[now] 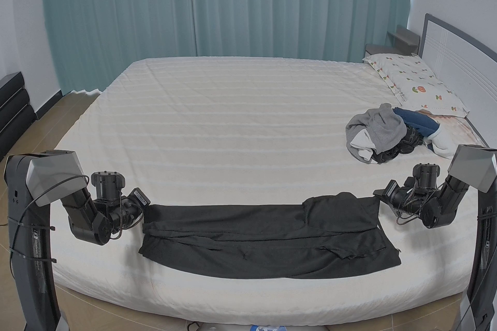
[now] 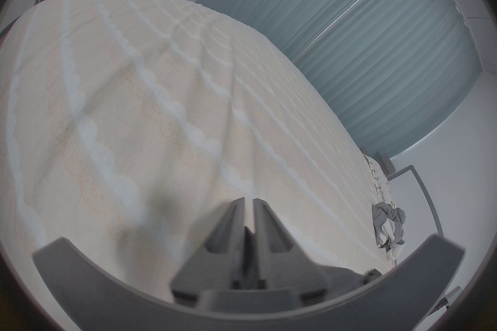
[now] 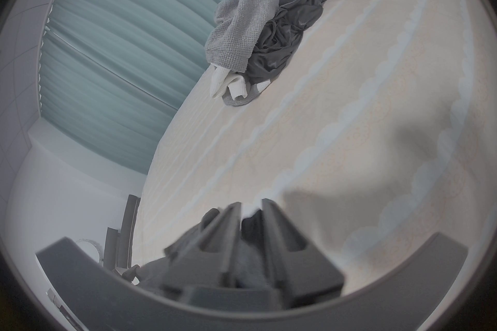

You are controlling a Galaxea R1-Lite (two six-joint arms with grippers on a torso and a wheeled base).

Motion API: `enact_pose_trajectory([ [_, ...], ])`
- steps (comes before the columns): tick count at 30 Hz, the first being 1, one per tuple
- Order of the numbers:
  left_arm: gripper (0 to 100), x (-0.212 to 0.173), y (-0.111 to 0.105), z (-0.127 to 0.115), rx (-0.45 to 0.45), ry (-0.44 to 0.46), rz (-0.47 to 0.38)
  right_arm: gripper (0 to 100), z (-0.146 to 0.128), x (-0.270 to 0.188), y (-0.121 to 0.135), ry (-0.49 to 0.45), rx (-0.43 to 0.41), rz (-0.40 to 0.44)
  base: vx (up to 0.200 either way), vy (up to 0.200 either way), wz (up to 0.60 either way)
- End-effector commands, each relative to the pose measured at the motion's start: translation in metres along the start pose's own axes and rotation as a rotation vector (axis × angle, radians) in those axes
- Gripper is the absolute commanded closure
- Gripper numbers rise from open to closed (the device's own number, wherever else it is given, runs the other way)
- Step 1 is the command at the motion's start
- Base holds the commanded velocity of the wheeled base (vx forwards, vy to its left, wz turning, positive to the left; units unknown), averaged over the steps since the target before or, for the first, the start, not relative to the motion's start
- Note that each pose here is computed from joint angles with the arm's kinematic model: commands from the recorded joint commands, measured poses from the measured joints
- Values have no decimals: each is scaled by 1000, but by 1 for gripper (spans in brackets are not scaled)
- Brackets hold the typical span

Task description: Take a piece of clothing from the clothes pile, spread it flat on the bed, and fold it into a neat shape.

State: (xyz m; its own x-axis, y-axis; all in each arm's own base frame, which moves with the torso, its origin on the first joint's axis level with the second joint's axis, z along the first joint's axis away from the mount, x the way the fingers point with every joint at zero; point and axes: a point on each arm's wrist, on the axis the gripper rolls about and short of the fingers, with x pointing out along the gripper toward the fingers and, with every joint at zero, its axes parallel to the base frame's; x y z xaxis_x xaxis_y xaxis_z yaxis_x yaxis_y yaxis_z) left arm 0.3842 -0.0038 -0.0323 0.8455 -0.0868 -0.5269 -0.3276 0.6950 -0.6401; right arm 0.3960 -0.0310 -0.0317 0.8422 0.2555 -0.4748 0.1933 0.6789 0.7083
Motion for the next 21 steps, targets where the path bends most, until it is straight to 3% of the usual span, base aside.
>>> enact_pose_trajectory([
  [1, 0, 2, 1, -2, 1, 7, 4, 0, -3, 2, -2, 9, 3, -5, 0, 0, 0],
  [7, 0, -3, 2, -1, -10, 6, 6, 0, 5, -13, 11, -27, 5, 27, 0, 0, 0],
  [13, 0, -49, -19, 21, -75, -29, -58, 0, 6, -44, 35, -37, 48, 56, 0, 0, 0],
  [19, 0, -62, -26, 11, -61, -1, -72, 0, -9, -60, 39, 7, 57, 38, 0, 0, 0],
  [21, 0, -65, -20, 3, -71, 32, -40, 0, -20, -82, 36, 29, 78, 16, 0, 0, 0],
])
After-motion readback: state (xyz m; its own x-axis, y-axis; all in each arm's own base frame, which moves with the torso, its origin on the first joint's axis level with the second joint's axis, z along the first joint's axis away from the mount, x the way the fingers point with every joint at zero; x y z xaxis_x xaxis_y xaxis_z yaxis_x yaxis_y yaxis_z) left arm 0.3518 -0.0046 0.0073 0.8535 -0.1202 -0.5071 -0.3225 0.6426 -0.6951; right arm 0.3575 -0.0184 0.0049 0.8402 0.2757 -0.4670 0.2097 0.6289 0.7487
